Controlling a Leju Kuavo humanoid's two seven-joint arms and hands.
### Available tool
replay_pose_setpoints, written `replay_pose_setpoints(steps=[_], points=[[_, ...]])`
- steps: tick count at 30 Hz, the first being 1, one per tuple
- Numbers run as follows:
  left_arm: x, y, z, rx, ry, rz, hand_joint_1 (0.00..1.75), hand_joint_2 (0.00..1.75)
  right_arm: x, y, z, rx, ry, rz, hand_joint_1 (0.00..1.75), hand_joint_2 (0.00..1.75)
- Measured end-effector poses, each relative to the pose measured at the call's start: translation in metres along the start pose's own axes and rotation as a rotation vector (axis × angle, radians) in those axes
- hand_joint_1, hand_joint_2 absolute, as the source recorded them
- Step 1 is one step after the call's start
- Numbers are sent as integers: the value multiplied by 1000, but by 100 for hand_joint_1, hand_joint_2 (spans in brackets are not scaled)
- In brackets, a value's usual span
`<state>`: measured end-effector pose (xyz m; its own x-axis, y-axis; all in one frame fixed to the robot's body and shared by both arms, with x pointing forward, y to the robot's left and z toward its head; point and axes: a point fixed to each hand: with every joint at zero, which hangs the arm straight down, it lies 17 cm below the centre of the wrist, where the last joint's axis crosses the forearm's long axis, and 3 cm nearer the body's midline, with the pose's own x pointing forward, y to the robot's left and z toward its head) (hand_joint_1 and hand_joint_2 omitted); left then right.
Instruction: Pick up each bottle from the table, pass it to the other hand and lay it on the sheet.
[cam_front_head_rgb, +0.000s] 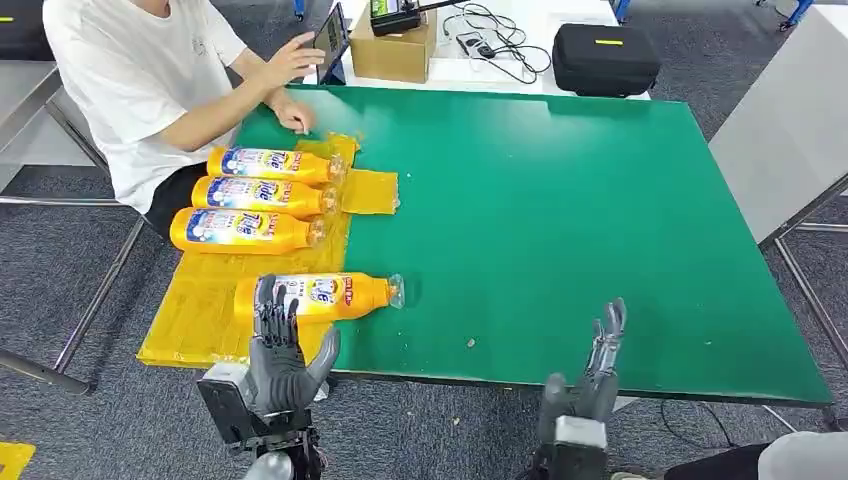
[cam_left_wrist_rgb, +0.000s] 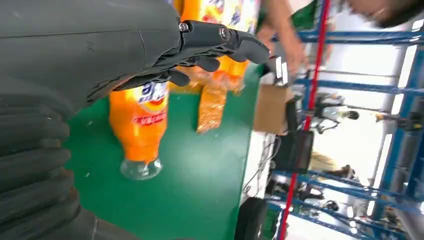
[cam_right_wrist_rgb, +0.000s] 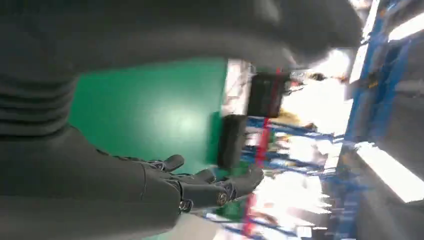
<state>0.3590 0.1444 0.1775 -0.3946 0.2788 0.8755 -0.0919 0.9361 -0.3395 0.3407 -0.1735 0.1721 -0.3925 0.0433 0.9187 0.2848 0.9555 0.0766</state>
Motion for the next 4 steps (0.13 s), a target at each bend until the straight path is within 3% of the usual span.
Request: replay_pose_setpoints(steps=[4], points=[[3,-7,5,-50,-7,33,0,175,-8,5,1,47,41,-30,0,0]])
